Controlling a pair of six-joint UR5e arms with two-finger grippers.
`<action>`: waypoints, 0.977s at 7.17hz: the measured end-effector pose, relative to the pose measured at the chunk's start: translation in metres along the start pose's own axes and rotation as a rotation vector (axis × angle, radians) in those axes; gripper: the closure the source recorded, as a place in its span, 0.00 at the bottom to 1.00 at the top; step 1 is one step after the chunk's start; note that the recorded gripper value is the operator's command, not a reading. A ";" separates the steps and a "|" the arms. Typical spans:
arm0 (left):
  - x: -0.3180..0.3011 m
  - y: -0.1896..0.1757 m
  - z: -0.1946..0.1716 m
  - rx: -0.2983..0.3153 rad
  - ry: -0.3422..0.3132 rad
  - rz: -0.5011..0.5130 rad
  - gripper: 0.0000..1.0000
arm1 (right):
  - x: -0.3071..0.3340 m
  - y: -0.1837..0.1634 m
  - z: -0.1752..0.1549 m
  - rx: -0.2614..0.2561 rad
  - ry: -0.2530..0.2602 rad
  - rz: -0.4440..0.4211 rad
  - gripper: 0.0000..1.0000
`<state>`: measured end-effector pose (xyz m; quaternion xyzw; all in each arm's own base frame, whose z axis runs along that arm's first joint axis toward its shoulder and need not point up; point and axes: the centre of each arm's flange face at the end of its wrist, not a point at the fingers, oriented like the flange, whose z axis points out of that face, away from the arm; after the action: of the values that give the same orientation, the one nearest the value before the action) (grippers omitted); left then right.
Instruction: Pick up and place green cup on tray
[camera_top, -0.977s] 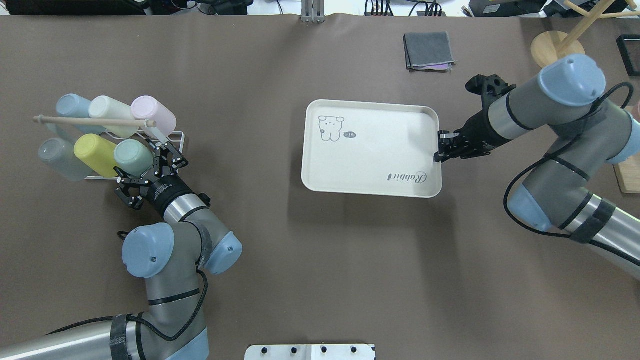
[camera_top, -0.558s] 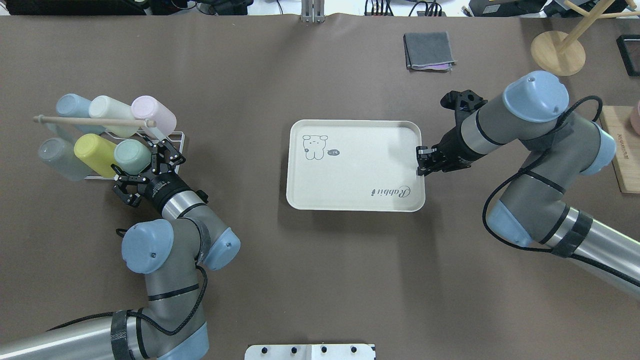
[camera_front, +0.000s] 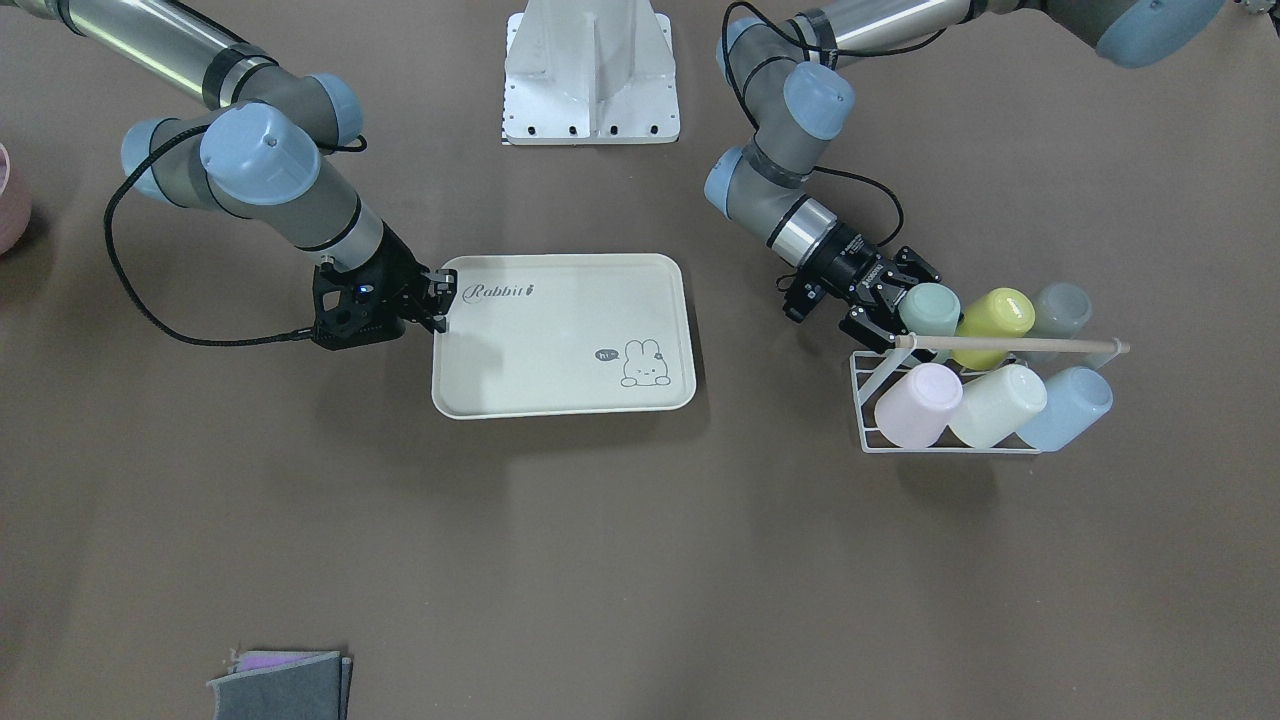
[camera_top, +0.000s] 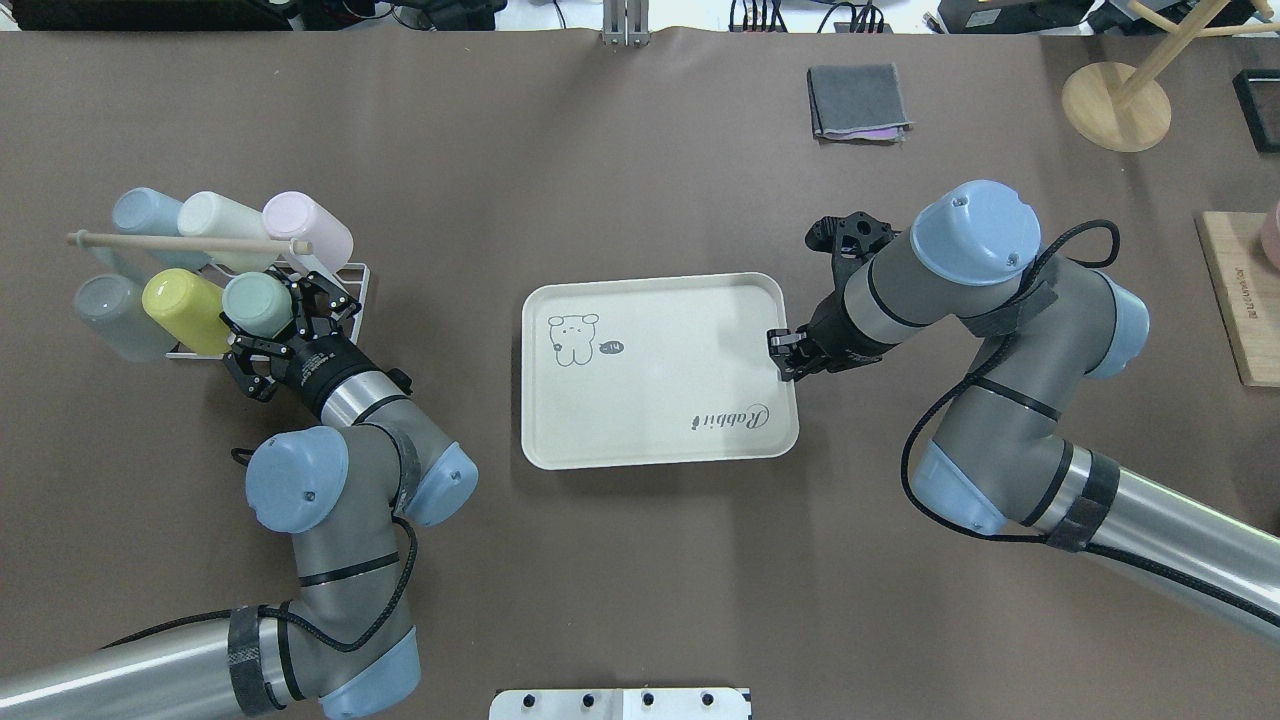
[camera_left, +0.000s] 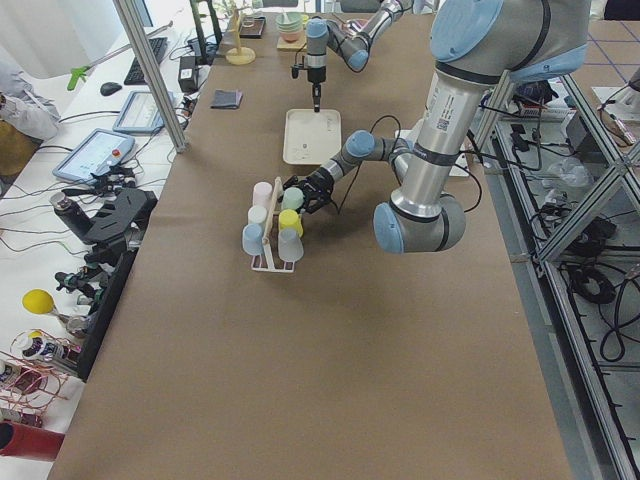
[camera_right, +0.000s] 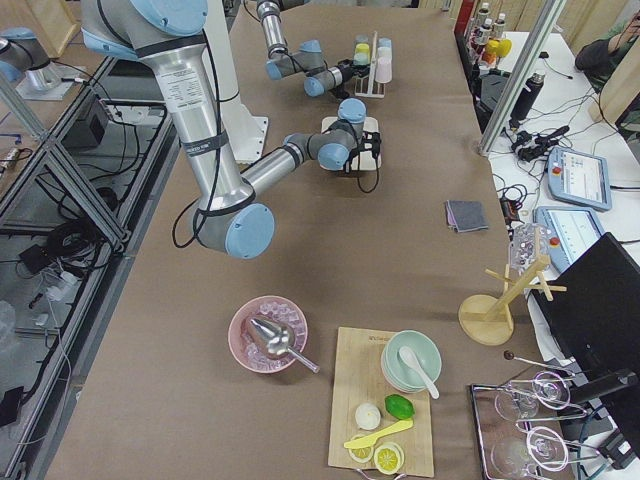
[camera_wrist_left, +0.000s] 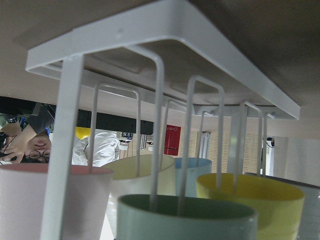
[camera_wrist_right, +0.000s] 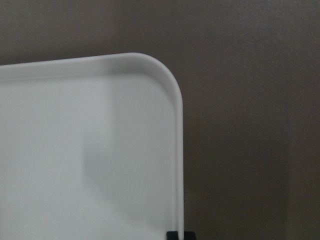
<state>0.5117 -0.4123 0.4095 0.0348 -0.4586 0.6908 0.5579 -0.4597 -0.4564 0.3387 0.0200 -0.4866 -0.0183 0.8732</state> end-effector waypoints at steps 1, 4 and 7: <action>-0.002 0.001 -0.002 0.002 0.002 -0.002 0.58 | 0.002 -0.003 0.005 0.006 0.010 -0.019 1.00; -0.013 0.019 -0.017 0.021 -0.004 -0.020 0.59 | -0.001 -0.048 0.002 0.049 0.025 -0.018 1.00; -0.016 0.078 -0.034 0.027 0.011 -0.028 0.60 | -0.020 -0.095 0.004 0.072 0.036 0.010 1.00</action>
<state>0.4716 -0.3981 0.3344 0.0449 -0.4460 0.6892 0.5693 -0.4745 -0.5501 0.3188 0.0495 -0.4714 0.0041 0.8805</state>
